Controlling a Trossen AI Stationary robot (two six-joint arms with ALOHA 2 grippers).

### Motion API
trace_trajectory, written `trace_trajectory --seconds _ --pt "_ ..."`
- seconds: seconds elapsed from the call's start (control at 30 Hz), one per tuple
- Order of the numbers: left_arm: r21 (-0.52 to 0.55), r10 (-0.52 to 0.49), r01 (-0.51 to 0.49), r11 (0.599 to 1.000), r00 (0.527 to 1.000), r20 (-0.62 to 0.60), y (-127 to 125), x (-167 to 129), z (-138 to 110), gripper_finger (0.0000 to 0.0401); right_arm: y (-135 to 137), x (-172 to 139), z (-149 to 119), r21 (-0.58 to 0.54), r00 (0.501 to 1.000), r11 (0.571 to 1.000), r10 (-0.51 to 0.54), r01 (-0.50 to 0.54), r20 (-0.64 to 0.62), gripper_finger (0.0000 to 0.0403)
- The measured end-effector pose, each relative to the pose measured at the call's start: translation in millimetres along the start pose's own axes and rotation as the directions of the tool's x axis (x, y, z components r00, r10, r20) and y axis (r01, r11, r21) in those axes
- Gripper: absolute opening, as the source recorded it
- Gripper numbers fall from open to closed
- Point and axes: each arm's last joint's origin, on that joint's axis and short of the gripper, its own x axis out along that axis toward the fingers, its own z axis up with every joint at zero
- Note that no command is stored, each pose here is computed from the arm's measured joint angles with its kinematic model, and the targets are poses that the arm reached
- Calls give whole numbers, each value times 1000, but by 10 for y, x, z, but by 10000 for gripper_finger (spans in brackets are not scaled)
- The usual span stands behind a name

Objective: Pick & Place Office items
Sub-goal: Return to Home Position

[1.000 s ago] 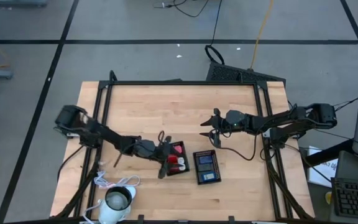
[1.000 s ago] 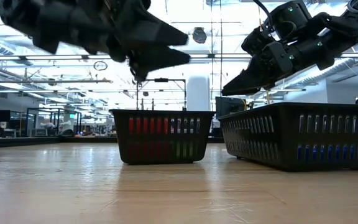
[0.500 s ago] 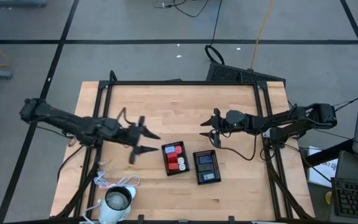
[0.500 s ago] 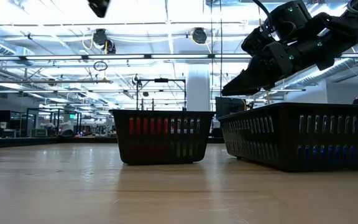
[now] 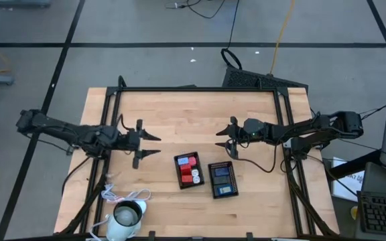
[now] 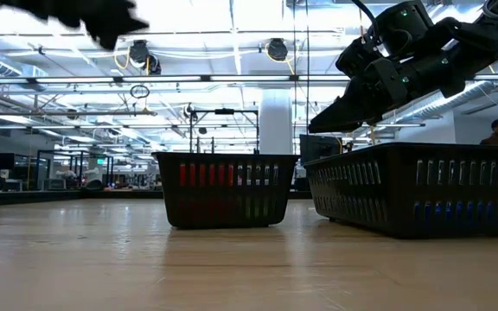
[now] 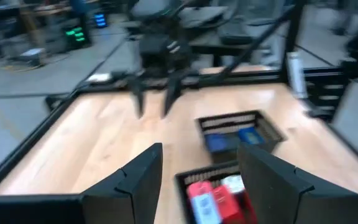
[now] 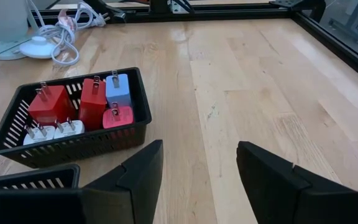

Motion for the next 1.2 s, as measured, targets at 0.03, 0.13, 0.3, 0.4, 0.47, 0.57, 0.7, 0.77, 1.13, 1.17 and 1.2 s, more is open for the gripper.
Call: trace_trajectory --seconds 0.03,0.13,0.3,0.4,0.47,0.57,0.7,0.77,1.13,1.17,1.2 --pt "-17 29 -29 999 1000 7 20 16 -108 210 0 0 0 0 1000 1000 0 0 0 196" --pt "-74 80 -77 994 996 48 78 22 -401 209 0 0 0 1 1000 1000 0 0 0 196" --pt "-132 122 -100 986 977 173 160 -110 -678 209 0 0 0 5 1000 1000 0 0 0 196" --pt "-140 144 -114 983 965 220 193 -204 -767 209 1 0 -1 5 1000 1000 0 0 -1 196" --pt "-145 164 -132 981 958 237 215 -263 -818 209 0 0 0 5 1000 1000 0 0 0 196" --pt "-160 184 -145 976 947 264 241 -345 -834 209 1 0 -1 6 1000 1000 0 0 -1 196" --pt "-164 198 -158 974 942 271 260 -444 -845 209 0 0 -1 10 1000 1000 0 0 -1 196" --pt "-163 205 -167 972 944 258 268 -483 -870 209 0 -5 3 34 1000 999 0 0 0 196" --pt "-165 267 -235 958 942 206 310 -616 -978 209 29 -311 180 103 1000 995 2 -5 29 196" --pt "-166 279 -248 954 940 196 315 -615 -989 209 34 -364 202 101 999 995 2 -5 32 196" --pt "-169 295 -264 950 936 194 322 -616 -990 209 40 -420 222 100 999 995 2 -5 36 196"
